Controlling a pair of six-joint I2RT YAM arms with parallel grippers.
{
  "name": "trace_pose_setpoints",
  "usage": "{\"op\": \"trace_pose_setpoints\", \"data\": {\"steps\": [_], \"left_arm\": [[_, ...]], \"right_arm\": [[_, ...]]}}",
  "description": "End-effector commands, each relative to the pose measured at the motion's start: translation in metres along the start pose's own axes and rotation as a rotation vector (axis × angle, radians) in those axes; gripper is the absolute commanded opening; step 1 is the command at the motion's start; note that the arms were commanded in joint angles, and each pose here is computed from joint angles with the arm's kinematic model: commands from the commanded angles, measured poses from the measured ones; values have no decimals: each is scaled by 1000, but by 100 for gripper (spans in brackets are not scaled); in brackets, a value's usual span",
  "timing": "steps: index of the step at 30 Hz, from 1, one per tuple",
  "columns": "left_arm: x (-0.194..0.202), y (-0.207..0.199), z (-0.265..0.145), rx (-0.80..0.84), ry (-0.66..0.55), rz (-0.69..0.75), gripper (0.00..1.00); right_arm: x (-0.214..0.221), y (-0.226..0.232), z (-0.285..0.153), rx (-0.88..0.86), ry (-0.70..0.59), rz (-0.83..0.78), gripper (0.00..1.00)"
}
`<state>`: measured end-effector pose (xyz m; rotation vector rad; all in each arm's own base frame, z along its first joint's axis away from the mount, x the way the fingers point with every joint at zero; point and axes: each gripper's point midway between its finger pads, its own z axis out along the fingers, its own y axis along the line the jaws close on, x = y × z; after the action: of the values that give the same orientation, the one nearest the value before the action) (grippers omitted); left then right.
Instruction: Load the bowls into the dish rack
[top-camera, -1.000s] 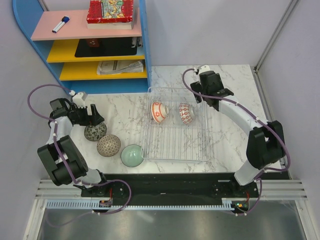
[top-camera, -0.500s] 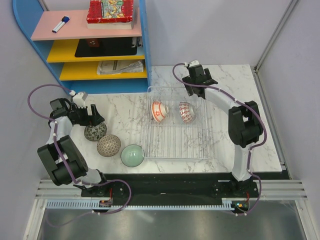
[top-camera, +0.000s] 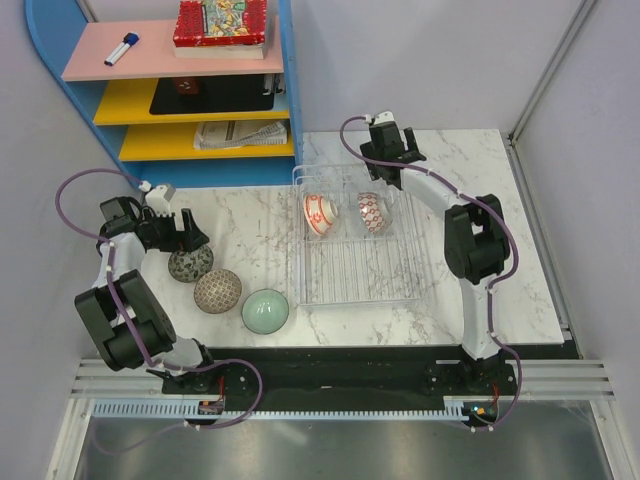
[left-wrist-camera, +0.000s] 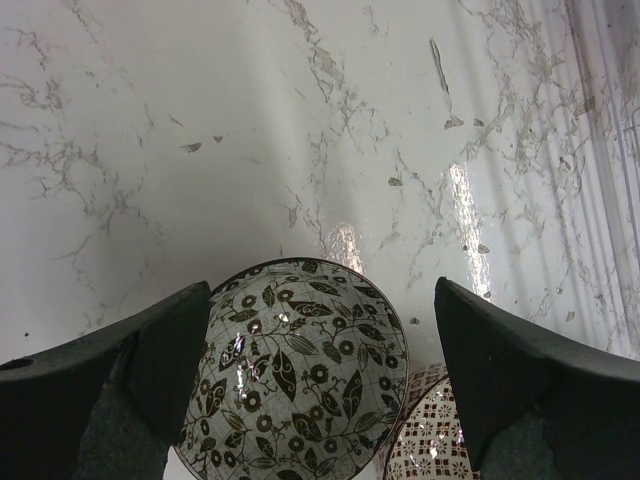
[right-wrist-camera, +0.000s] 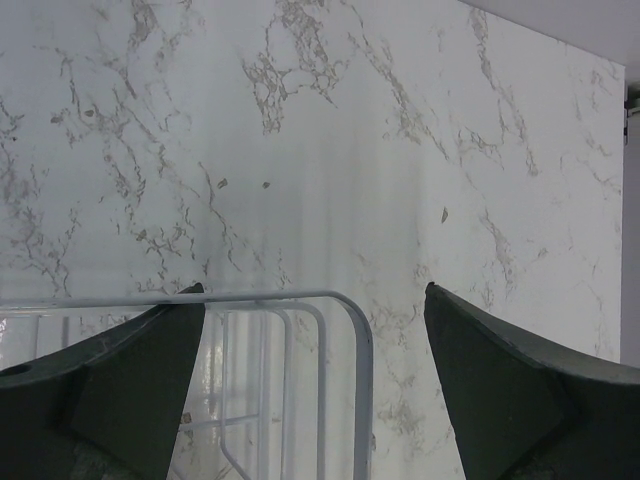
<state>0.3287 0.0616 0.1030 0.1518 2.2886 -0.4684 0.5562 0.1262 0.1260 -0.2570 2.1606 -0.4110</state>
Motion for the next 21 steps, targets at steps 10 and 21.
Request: {"op": "trace_pose_setpoints", "data": {"steps": [10, 21], "left_arm": [[-6, 10, -2, -32, -6, 52, 100], [7, 53, -1, -228, 63, 87, 100]], "right_arm": [[-39, -33, 0, 139, -107, 103, 97], [-68, -15, -102, -281, -171, 101, 97]]}}
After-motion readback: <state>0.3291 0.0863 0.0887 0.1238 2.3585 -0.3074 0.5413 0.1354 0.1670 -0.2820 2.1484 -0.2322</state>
